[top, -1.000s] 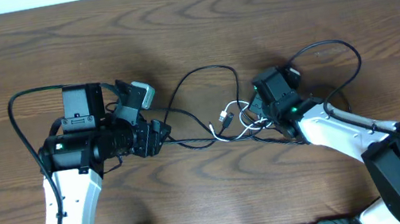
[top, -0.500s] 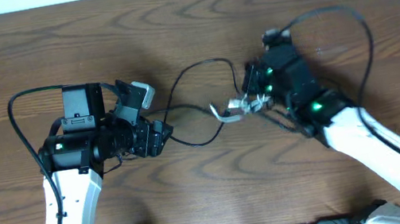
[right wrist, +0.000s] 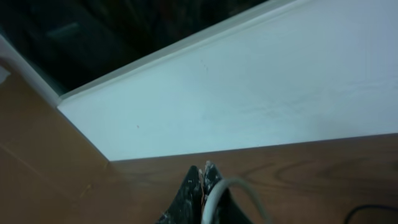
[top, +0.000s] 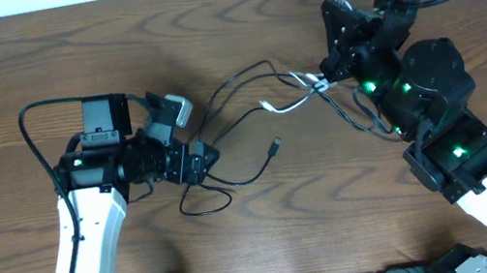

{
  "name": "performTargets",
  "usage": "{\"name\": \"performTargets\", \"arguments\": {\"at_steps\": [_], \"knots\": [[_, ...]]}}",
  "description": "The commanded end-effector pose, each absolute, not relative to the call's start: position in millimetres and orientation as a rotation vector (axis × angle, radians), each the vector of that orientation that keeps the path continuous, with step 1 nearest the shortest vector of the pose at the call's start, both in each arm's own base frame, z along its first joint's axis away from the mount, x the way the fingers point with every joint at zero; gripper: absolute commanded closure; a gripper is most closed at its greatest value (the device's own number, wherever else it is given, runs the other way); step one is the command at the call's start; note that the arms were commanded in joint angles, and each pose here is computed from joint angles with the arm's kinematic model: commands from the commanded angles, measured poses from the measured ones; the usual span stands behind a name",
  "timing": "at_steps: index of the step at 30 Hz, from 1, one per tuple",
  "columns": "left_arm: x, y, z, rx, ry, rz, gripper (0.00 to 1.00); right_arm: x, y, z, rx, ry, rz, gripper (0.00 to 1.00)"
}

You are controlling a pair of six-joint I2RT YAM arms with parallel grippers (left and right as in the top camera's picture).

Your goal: Untangle cables

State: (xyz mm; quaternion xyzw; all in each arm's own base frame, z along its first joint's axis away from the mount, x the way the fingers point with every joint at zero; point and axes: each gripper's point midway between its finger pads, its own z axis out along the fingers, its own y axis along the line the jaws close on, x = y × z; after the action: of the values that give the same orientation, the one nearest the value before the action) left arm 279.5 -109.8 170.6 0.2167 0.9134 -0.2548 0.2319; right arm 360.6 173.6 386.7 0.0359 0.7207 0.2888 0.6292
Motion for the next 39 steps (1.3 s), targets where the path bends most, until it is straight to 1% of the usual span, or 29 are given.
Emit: {"name": "performTargets", "arguments": {"at_steps": [1,5,8,9,15,19,27,33,36,39], "knots": [[277.0,-138.9,192.6,0.687,2.349,-0.93,0.09,358.1,183.7,388.5,0.017,1.66,0.691,0.99],[272.8,-164.6,208.2,0.9,2.163,-0.983,0.09,352.7,194.0,388.2,-0.034,1.67,0.747,0.99],[262.3,-189.4,206.5,1.092,2.064,-0.973,0.08,349.2,200.1,388.7,-0.067,1.671,0.78,0.99],[258.7,-198.9,205.3,1.149,2.034,-0.976,0.06,348.0,202.1,388.6,-0.078,1.673,0.79,0.99],[273.0,-232.5,173.2,1.298,2.037,-0.779,0.05,336.7,217.7,388.8,-0.168,1.68,0.878,0.99],[282.0,-252.7,157.0,1.349,2.006,-0.759,0.05,327.2,225.7,391.1,-0.216,1.68,0.941,0.99],[304.3,-270.3,129.2,1.339,2.001,-0.772,0.04,316.8,234.8,383.2,-0.279,1.718,0.997,0.99],[326.6,-268.2,128.5,1.299,1.983,-0.656,0.05,313.0,237.1,373.9,-0.296,1.76,1.009,0.99],[348.3,-260.3,130.9,1.19,2.021,-0.546,0.04,312.2,237.6,372.5,-0.301,1.766,1.011,0.99],[373.3,-250.0,137.5,1.004,2.071,-0.447,0.04,311.8,237.4,368.8,-0.299,1.783,1.008,0.99]]}}
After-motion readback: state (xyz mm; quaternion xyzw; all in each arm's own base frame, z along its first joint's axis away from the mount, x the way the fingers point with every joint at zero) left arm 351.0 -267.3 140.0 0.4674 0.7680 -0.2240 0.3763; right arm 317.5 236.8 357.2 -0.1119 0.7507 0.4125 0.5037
